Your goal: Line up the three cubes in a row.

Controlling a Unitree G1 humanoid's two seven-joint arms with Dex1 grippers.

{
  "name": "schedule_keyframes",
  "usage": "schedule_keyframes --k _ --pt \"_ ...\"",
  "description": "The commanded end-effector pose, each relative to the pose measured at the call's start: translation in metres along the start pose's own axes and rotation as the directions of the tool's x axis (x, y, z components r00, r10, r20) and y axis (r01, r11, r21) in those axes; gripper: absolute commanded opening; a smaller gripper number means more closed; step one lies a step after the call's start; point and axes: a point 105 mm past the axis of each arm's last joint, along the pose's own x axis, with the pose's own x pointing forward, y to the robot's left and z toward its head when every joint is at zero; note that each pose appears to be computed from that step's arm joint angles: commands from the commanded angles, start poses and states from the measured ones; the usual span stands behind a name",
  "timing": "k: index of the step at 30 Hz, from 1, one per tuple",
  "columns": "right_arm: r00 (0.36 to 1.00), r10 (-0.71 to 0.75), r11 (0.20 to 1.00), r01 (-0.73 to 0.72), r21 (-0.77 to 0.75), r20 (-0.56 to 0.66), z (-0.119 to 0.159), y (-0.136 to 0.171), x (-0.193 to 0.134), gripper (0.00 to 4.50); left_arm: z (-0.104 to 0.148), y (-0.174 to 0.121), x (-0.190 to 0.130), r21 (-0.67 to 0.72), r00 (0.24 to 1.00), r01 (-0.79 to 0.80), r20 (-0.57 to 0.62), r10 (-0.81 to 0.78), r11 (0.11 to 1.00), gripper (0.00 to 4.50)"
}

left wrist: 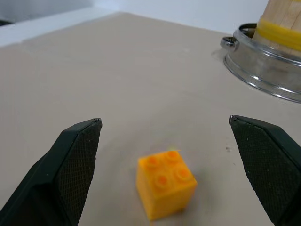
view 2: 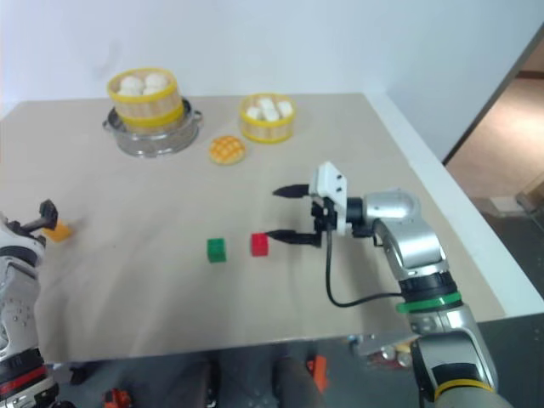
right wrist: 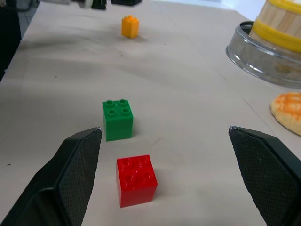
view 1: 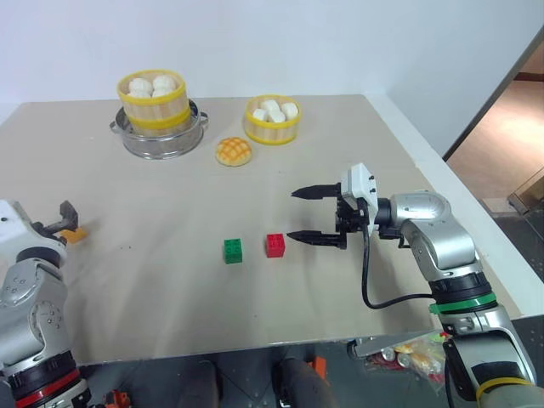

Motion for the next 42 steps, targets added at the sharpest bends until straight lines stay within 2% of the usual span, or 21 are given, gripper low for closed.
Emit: schedule_keyframes --k 1,3,6,25,26,29,34,35,38,39,40,42 --pt "0.989 -0.016 1.000 0.020 -0.024 0.148 0.037 -0.010 0.001 4.50 0.000 -0.002 0.003 -0.019 1.000 -0.023 -0.002 0.023 1.000 4.49" --pt "0.980 -0.007 0.999 0.013 -0.030 0.199 0.049 -0.011 0.002 4.50 -0.007 -0.003 0.005 -0.032 0.999 -0.036 -0.025 0.035 0.999 4.49" --pt "0.981 0.031 0.998 -0.018 -0.068 0.190 0.052 -0.009 0.004 4.50 -0.013 -0.007 0.007 -0.047 0.997 -0.055 -0.050 0.052 0.997 4.49" --pt "0.991 0.048 0.993 -0.034 -0.114 0.122 0.041 -0.003 0.007 4.50 -0.032 -0.006 0.017 -0.063 0.985 -0.145 -0.099 0.138 0.987 4.49" --pt "0.992 0.046 0.993 -0.032 -0.114 0.120 0.041 -0.002 0.007 4.50 -0.033 -0.005 0.018 -0.065 0.984 -0.155 -0.102 0.148 0.986 3.99" --pt "0.993 0.042 0.993 -0.029 -0.117 0.112 0.039 -0.001 0.006 4.50 -0.034 -0.001 0.020 -0.066 0.979 -0.181 -0.111 0.173 0.981 3.14" --pt "0.994 0.038 0.993 -0.026 -0.117 0.102 0.037 -0.001 0.005 4.50 -0.035 0.004 0.021 -0.071 0.976 -0.192 -0.117 0.183 0.979 1.39" --pt "0.994 0.036 0.993 -0.024 -0.117 0.100 0.037 -0.001 0.004 4.50 -0.034 0.003 0.021 -0.068 0.979 -0.177 -0.118 0.168 0.982 1.32" --pt "0.995 0.029 0.993 -0.018 -0.120 0.092 0.036 -0.002 0.004 4.50 -0.026 -0.018 0.025 0.000 0.994 0.029 -0.107 -0.029 1.000 1.33" --pt "0.995 0.026 0.993 -0.015 -0.118 0.093 0.036 -0.003 0.003 4.50 -0.026 -0.027 0.025 0.106 0.986 0.133 -0.116 -0.121 0.985 1.33" --pt "0.995 0.024 0.993 -0.014 -0.116 0.093 0.036 -0.004 0.003 4.50 -0.027 -0.032 0.025 0.180 0.975 0.199 -0.133 -0.177 0.963 1.33" --pt "0.997 0.022 0.993 -0.012 -0.121 0.079 0.035 -0.006 0.002 4.50 -0.030 -0.060 0.017 0.342 0.894 0.448 -0.196 -0.403 0.826 1.33"
